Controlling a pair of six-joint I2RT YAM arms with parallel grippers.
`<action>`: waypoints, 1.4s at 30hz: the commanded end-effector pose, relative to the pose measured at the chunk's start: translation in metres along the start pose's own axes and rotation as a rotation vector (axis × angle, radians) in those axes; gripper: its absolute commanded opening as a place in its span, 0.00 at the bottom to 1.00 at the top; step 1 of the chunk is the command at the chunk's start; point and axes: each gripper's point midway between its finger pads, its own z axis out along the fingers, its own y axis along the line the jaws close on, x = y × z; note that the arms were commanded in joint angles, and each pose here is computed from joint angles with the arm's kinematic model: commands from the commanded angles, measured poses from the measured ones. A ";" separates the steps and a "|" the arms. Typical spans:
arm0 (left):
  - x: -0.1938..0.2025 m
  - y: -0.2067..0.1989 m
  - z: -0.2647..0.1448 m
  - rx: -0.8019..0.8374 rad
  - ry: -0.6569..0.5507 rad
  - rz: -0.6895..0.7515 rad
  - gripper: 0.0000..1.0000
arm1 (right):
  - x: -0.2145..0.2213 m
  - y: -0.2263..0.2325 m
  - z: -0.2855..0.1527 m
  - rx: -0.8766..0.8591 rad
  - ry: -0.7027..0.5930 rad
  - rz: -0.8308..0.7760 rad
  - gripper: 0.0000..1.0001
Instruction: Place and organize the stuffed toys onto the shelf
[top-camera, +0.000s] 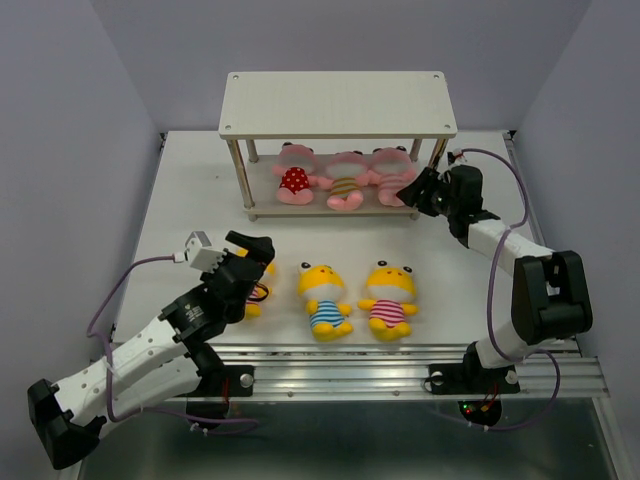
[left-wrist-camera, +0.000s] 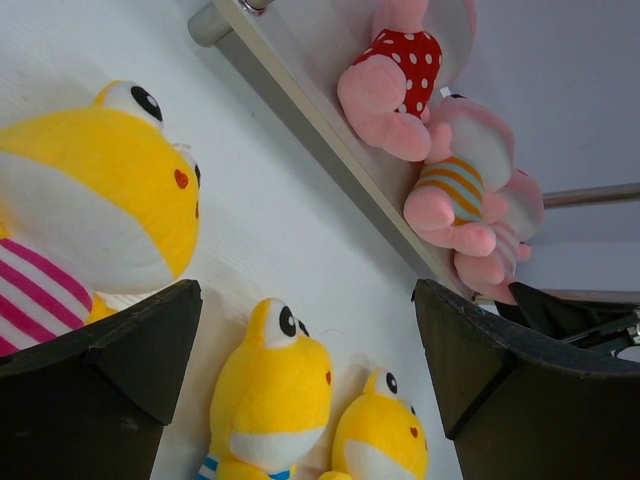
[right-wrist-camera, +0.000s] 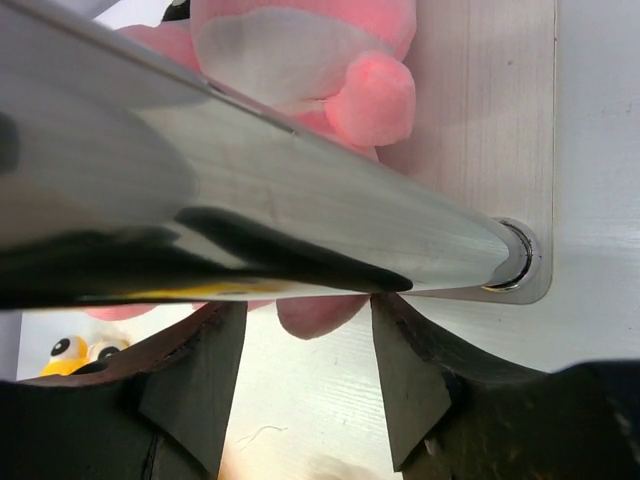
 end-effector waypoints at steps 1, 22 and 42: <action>-0.012 -0.003 -0.003 0.006 -0.039 -0.017 0.99 | -0.029 0.016 -0.010 -0.026 -0.097 -0.017 0.62; 0.002 -0.008 -0.009 0.031 0.056 0.015 0.99 | 0.021 0.036 -0.093 -0.022 0.007 -0.035 1.00; 0.047 0.009 -0.009 0.037 0.234 0.130 0.99 | 0.150 0.014 -0.208 0.329 0.400 0.076 1.00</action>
